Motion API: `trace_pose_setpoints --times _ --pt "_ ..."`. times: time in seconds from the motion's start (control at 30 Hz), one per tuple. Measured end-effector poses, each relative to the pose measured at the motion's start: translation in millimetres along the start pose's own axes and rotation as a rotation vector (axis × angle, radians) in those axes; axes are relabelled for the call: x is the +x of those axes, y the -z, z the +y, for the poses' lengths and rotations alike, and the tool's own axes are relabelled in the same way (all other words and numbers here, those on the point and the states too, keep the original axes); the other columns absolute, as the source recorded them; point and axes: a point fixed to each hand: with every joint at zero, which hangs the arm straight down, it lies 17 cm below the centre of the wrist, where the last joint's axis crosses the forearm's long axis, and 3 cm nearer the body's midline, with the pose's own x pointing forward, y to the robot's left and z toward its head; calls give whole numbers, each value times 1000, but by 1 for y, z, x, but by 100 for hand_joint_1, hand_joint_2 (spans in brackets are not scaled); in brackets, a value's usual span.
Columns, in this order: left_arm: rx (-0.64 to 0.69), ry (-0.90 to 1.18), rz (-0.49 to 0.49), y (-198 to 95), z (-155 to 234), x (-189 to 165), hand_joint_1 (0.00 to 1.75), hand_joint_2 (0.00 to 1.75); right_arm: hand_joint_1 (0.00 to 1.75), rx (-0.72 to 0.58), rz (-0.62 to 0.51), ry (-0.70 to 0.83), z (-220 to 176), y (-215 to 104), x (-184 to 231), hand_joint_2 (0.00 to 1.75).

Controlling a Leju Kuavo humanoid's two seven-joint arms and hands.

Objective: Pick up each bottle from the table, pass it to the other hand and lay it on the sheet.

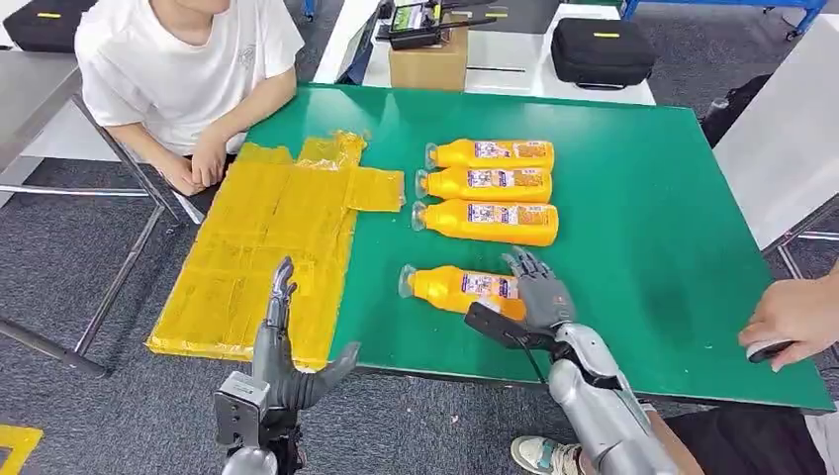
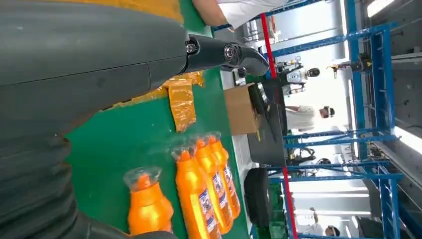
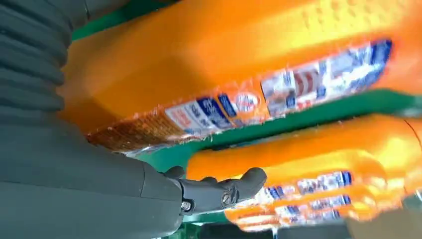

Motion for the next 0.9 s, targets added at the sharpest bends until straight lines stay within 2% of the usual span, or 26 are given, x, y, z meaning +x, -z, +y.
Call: trace_pose_setpoints --times 0.13,0.17,0.2,0.23,0.27,0.43,0.63,0.9 --pt "6 -1 5 1 0 -2 0 175 0 118 35 -65 3 12 -10 175" --pt "7 -3 5 2 -1 -3 0 175 9 154 46 -78 4 14 -14 175" --pt "7 -3 5 2 -1 -4 0 175 59 175 54 -90 5 16 -17 175" --pt "9 -3 5 3 -1 -4 0 175 133 185 58 -101 4 17 -19 175" --pt "10 -2 5 4 -1 -5 0 175 171 196 61 -109 4 18 -21 175" --pt "14 -1 9 7 -1 -9 0 175 175 292 90 -144 8 19 -32 175" --pt "15 -4 0 10 0 -12 0 175 175 379 81 -115 10 15 -39 175" --pt "17 -11 0 11 0 -15 0 175 175 363 28 -6 9 16 -31 175"
